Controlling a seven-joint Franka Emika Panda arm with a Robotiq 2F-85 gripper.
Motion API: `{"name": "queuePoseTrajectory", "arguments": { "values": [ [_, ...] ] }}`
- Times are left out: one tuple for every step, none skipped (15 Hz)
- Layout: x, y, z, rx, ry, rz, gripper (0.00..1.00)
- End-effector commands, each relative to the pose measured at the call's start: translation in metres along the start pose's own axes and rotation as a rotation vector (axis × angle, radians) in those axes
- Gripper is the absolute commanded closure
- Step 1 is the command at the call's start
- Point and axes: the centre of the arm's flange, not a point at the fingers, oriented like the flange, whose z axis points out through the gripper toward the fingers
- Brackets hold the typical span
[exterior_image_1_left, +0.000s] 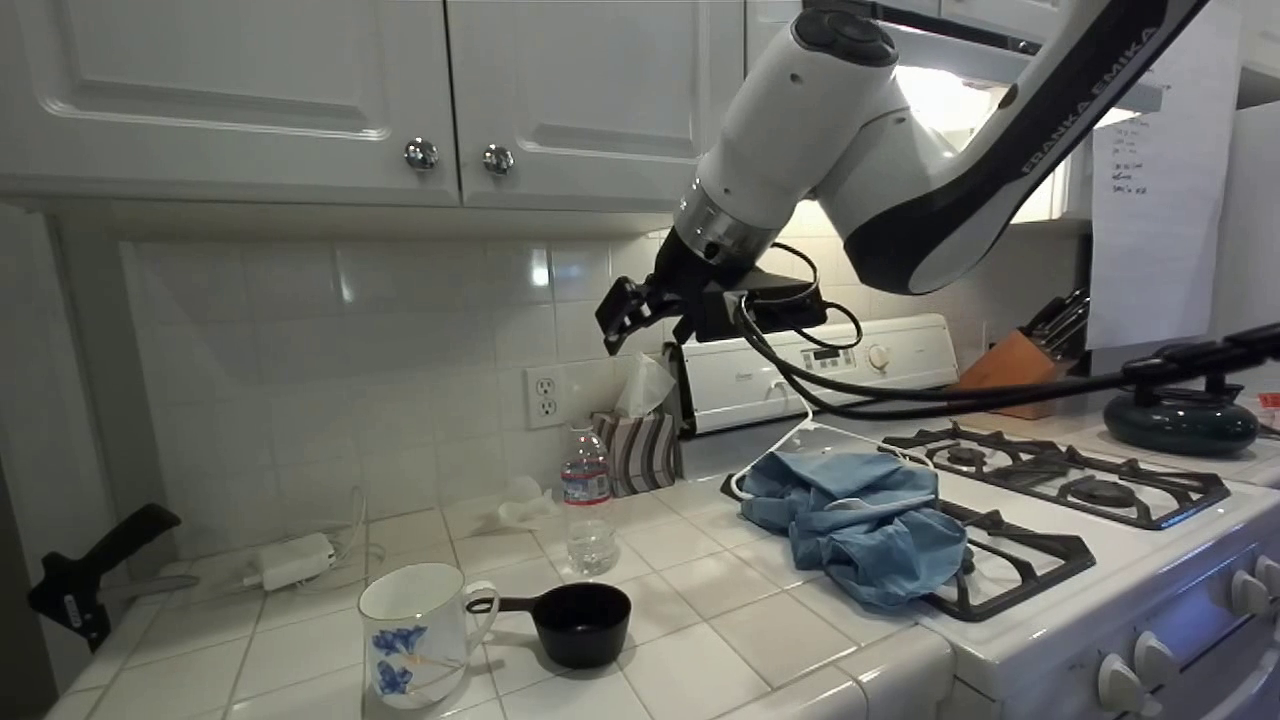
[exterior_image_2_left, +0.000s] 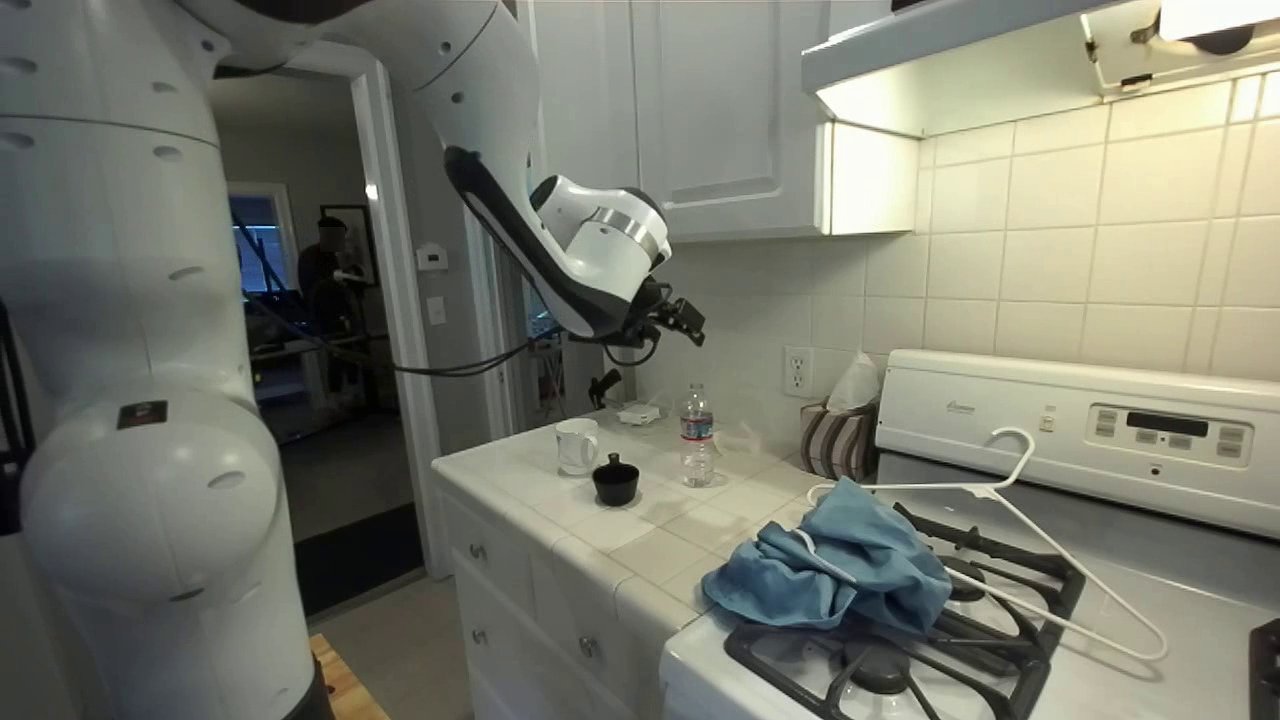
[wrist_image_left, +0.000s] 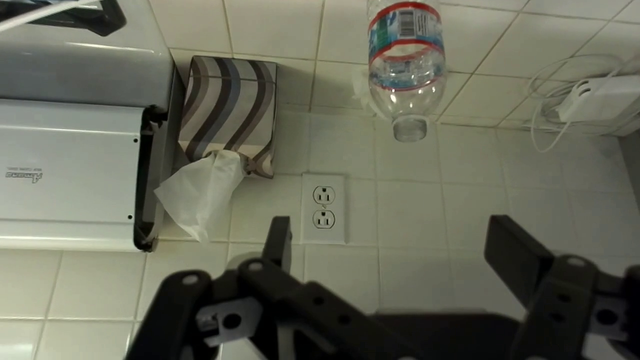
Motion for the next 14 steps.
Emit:
{"name": "queuePoseTrajectory", "arguments": {
  "values": [
    [-0.056, -0.025, 0.05, -0.044, 0.047, -0.012, 0.0],
    [-0.059, -0.028, 0.057, -0.07, 0.048, -0.024, 0.0],
    [-0.064, -0.031, 0.065, -0.098, 0.049, -0.037, 0.0],
    [-0.073, -0.035, 0.075, -0.121, 0.055, -0.046, 0.0],
    [-0.084, -0.039, 0.086, -0.139, 0.058, -0.056, 0.0],
    [-0.096, -0.043, 0.099, -0.158, 0.065, -0.064, 0.0],
    [-0.111, -0.046, 0.114, -0.165, 0.068, -0.056, 0.0],
    [-0.124, -0.05, 0.124, -0.171, 0.055, -0.045, 0.0],
    [-0.096, -0.046, 0.087, -0.166, 0.054, -0.058, 0.0],
    [-0.11, -0.048, 0.097, -0.169, 0.034, -0.055, 0.0],
    [-0.113, -0.048, 0.099, -0.169, 0.027, -0.056, 0.0],
    [-0.111, -0.047, 0.098, -0.17, 0.032, -0.056, 0.0],
    [-0.106, -0.046, 0.096, -0.172, 0.041, -0.055, 0.0],
    [-0.102, -0.046, 0.094, -0.172, 0.049, -0.055, 0.0]
  ]
}}
